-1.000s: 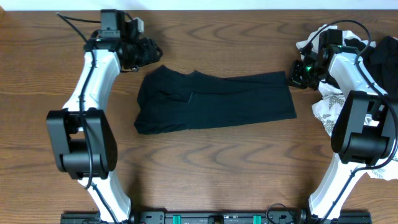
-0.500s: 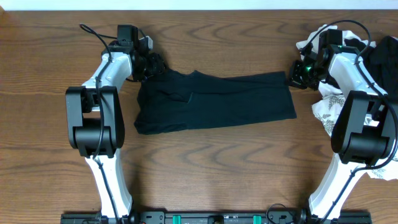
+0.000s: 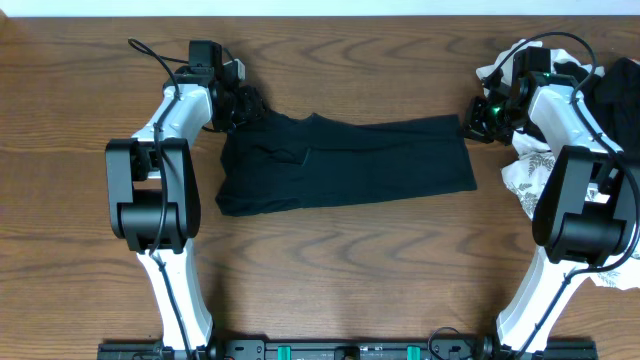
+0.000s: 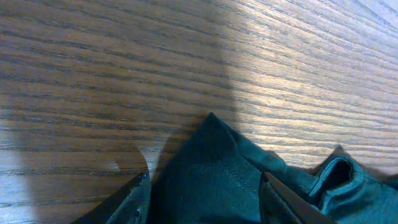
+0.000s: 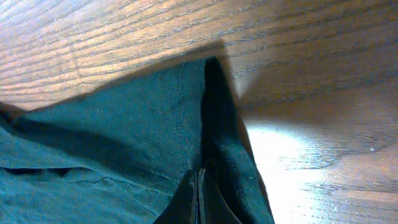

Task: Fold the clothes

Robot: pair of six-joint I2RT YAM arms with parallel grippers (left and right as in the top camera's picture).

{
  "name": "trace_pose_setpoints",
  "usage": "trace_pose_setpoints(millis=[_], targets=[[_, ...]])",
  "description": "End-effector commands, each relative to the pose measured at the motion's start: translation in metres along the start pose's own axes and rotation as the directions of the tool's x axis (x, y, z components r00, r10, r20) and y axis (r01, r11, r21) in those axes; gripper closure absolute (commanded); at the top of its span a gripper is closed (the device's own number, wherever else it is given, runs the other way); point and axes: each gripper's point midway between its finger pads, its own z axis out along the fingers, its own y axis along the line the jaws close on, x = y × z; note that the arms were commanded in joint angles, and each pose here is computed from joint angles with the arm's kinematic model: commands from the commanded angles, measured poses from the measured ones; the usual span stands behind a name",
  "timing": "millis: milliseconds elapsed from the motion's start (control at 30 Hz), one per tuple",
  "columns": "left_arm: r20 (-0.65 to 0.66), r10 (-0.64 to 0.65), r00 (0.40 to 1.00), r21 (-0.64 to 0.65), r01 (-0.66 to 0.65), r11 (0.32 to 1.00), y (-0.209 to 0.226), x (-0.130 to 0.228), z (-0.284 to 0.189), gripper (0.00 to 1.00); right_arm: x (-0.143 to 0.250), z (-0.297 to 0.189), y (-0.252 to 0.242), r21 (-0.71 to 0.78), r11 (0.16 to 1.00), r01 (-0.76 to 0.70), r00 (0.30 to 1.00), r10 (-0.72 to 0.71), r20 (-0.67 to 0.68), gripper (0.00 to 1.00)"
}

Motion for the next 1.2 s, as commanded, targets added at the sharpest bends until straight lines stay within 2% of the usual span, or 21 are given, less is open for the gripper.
trace_pose_setpoints(millis=[0,333,400,467,533,600,867,1167], targets=[[-0.033,0.000,0.999,-0.086,-0.003,0.996,0.017,0.011,0.017,0.43,-0.002,-0.007,0.003,-0.010,1.000,0.016,1.000,-0.016,0.017,0.98],[-0.078,0.033,0.996,-0.148,-0.044,0.988,0.017,0.027,0.037,0.44,-0.002,-0.007,0.003,-0.009,1.000,0.016,1.000,-0.015,0.016,0.99],[-0.087,0.032,0.996,-0.152,-0.045,0.987,0.017,0.030,0.039,0.55,-0.002,-0.007,0.003,-0.009,1.000,0.016,1.000,-0.015,0.016,0.99],[-0.092,0.030,0.995,-0.153,-0.044,0.987,0.018,0.031,0.041,0.75,-0.002,-0.007,0.003,-0.010,1.000,0.016,1.000,-0.016,0.017,0.99],[-0.091,0.030,0.995,-0.153,-0.044,0.987,0.018,0.031,0.041,0.85,-0.002,-0.007,0.003,-0.010,1.000,0.016,1.000,-0.016,0.017,0.99],[-0.091,0.030,0.995,-0.153,-0.044,0.987,0.018,0.031,0.041,0.89,-0.002,-0.007,0.003,-0.010,1.000,0.016,1.000,-0.016,0.017,0.99],[-0.073,0.037,0.997,-0.146,-0.048,0.988,0.012,0.025,0.029,0.94,-0.002,-0.007,0.003,-0.010,1.000,0.016,1.000,-0.016,0.017,0.99],[-0.022,0.058,0.998,-0.125,-0.060,0.990,-0.017,0.014,-0.032,0.93,-0.002,-0.007,0.003,-0.010,1.000,0.016,1.000,-0.016,0.017,0.99]])
